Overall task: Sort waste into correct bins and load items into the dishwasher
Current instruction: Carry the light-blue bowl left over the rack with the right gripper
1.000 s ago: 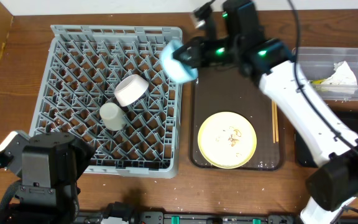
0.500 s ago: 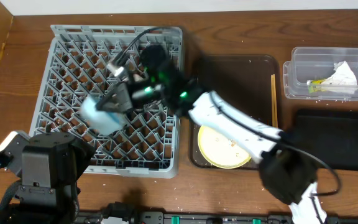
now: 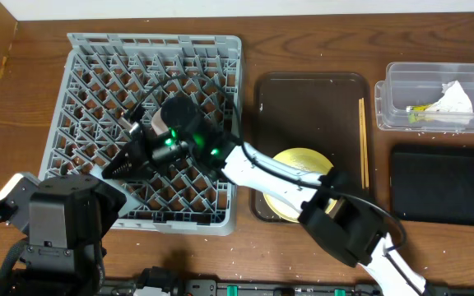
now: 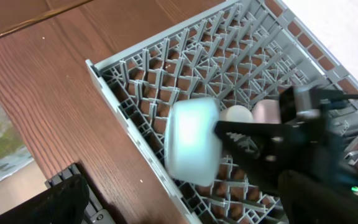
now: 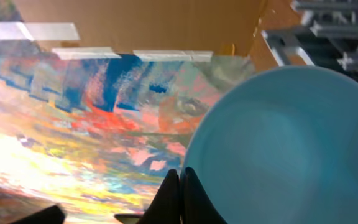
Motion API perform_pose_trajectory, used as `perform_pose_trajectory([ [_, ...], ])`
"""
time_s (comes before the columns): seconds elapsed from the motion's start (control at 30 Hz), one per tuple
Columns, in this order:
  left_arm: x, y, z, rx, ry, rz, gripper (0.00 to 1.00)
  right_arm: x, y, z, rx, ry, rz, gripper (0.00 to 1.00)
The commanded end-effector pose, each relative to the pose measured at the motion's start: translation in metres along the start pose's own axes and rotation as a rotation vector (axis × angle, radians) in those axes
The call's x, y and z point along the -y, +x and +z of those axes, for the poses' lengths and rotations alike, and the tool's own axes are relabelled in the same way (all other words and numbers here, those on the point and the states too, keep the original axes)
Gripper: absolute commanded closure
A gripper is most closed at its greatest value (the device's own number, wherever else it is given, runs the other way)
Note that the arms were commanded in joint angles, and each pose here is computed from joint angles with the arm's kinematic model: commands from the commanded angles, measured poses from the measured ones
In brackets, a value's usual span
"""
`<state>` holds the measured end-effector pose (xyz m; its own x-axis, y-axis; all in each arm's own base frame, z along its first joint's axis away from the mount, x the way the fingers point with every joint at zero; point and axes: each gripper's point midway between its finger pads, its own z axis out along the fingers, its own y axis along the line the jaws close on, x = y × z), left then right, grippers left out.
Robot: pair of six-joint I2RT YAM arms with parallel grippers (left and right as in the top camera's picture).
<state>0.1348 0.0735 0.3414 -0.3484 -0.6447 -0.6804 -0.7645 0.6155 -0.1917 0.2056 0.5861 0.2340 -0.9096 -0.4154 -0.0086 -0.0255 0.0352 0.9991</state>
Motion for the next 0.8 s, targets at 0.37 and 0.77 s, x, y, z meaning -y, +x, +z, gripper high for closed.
perform_pose_trajectory([
  [0.37,-0.002,-0.003,-0.002,0.014,-0.008,-0.015,0.02,0.047,-0.017,0.011,0.059,0.033,0.028,0.99],
  [0.77,-0.002,-0.003,-0.002,0.014,-0.008,-0.015,0.02,0.083,-0.032,-0.009,0.199,0.284,-0.05,0.99],
])
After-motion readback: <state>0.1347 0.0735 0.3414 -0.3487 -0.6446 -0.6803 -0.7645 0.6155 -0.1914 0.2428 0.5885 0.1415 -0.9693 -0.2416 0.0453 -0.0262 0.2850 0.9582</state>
